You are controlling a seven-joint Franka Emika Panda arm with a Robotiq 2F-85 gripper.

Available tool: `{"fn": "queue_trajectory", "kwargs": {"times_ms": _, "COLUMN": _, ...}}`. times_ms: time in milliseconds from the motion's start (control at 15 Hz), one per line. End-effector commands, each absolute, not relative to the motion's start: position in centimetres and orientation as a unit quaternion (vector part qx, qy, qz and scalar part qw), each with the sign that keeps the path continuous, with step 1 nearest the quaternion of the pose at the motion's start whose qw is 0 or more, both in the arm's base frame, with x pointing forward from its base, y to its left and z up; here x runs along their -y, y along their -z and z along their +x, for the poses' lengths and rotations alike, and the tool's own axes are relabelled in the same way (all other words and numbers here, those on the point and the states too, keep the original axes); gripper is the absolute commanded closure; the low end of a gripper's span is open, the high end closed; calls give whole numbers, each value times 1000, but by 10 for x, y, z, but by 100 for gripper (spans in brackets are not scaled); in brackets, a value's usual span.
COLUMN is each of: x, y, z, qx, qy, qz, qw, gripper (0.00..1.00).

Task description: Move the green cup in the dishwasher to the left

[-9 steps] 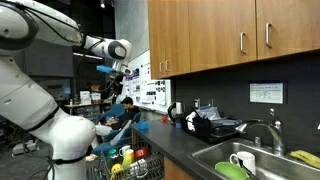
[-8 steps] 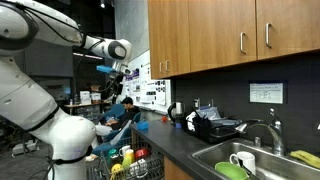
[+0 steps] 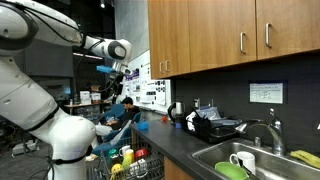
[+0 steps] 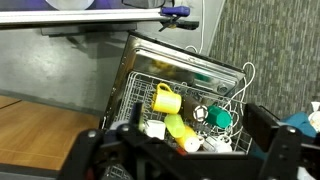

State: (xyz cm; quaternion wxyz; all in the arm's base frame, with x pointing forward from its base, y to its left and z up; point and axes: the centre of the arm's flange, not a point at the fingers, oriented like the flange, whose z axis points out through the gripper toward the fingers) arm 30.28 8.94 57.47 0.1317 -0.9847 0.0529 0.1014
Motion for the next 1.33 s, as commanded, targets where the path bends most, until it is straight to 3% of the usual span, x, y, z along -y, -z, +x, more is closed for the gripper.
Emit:
{"fn": "queue_trajectory", "kwargs": {"times_ms": 0, "x": -95, "y": -568, "z": 311, "qx": -41, "qy": -98, "qz": -986, "qw": 125, "gripper": 0}}
{"fn": "queue_trajectory", "kwargs": {"times_ms": 1267, "x": -202, "y": -477, "z": 415, "qx": 159, "qy": -50, "qz": -982, "qw": 92, "gripper": 0}}
